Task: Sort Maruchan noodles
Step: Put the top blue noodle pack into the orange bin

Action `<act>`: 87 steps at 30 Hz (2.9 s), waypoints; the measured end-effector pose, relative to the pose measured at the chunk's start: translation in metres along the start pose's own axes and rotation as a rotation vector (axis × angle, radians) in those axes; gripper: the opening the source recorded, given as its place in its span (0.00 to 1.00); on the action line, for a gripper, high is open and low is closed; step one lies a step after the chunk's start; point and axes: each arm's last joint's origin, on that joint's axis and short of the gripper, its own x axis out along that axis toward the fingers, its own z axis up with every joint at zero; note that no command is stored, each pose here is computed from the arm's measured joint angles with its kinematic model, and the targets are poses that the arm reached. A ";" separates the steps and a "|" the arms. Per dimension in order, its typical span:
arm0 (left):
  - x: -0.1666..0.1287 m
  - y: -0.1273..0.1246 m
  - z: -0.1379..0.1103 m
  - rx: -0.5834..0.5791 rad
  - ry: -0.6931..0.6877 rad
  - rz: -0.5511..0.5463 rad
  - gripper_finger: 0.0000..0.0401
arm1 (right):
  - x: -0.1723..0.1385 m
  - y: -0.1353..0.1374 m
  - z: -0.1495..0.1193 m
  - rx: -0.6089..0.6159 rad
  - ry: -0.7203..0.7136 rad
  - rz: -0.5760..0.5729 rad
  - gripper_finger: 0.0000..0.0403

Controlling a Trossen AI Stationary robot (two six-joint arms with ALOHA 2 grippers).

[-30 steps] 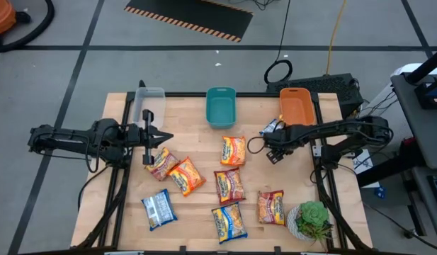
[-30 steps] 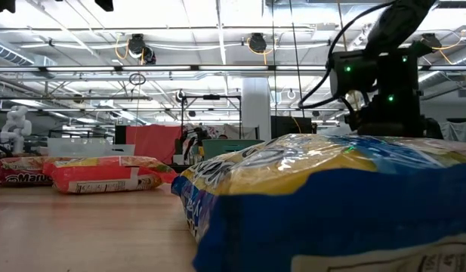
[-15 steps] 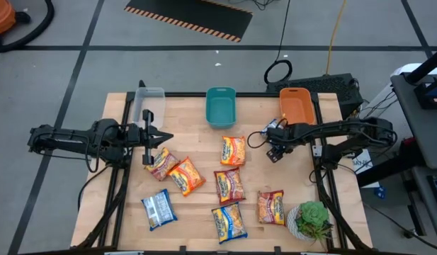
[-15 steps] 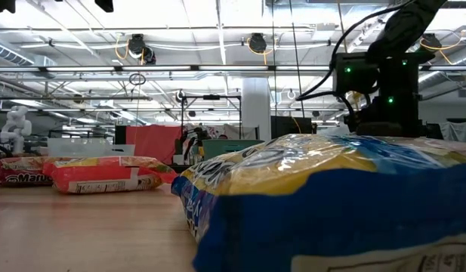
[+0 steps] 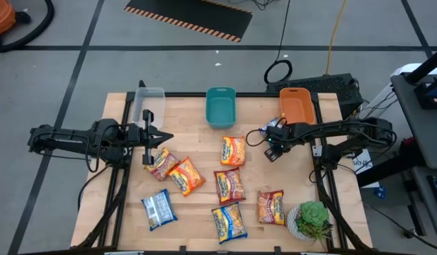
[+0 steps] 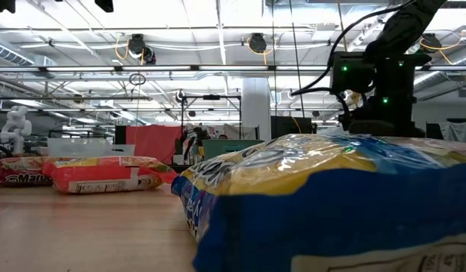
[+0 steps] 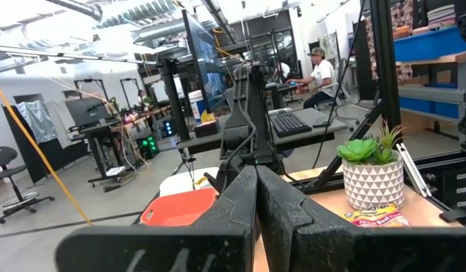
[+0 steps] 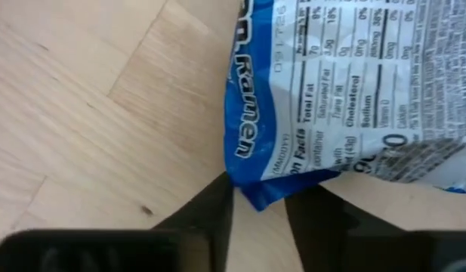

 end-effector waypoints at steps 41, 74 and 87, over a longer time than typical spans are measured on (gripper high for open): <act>0.016 0.000 -0.016 0.068 0.138 0.144 0.18 | -0.068 -0.003 -0.014 -0.304 -0.338 0.302 0.00; 0.088 -0.012 -0.059 0.246 0.243 0.217 0.59 | -0.089 0.012 0.006 -0.306 -0.647 0.472 0.00; 0.145 -0.021 -0.076 0.147 0.444 0.163 0.91 | -0.097 0.022 0.006 -0.323 -0.686 0.591 0.00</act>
